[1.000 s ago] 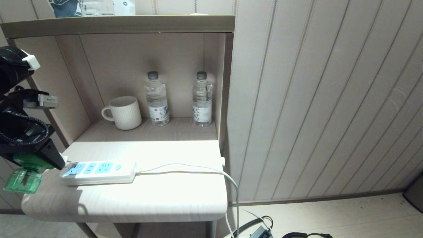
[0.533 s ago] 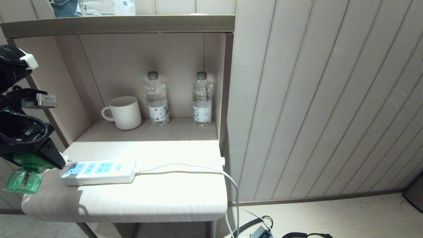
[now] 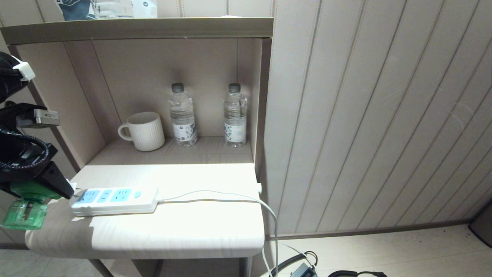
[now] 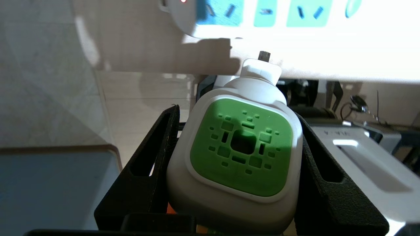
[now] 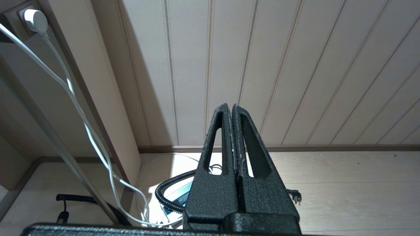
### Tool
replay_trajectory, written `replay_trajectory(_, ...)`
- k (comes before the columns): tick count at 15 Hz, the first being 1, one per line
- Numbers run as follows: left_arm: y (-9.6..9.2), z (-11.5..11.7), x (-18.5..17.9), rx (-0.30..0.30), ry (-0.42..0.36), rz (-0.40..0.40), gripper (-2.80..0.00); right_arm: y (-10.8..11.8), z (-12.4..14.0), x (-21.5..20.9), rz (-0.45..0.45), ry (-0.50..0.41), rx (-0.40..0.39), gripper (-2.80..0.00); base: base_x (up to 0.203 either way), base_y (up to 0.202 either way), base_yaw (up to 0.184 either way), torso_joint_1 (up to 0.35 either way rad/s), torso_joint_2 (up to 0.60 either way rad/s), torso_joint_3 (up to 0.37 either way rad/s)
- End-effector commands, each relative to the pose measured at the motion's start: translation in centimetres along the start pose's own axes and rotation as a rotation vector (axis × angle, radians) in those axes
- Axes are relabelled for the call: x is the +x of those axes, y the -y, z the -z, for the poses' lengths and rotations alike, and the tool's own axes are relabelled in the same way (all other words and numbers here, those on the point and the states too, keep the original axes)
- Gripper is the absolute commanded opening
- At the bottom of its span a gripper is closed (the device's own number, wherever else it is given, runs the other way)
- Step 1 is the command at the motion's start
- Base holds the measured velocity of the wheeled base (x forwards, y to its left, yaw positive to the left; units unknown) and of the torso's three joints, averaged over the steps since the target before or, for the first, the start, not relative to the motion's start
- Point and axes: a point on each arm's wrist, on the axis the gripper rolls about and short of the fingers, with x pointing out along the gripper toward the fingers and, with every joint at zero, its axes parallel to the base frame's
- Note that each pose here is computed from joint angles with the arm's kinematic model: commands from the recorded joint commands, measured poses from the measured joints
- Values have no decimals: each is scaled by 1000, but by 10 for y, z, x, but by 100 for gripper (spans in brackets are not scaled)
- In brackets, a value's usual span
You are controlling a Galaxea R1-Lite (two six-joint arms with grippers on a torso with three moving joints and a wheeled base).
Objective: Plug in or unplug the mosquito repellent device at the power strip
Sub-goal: Insert the plug into the socket
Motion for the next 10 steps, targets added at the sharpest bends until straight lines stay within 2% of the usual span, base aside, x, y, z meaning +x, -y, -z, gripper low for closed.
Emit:
replay_trajectory(1,1,9,-4,41,-1,32,-280,0,0,0,0,-1,0,-280,0,0,0,0,0,0)
replay_trajectory(8,-1,7,-1,34,-11,7,-280,0,0,0,0,-1,0,-280,0,0,0,0,0,0)
replay_trajectory(10,-2,3,-1,34,19,7,-280,0,0,0,0,-1,0,-280,0,0,0,0,0,0)
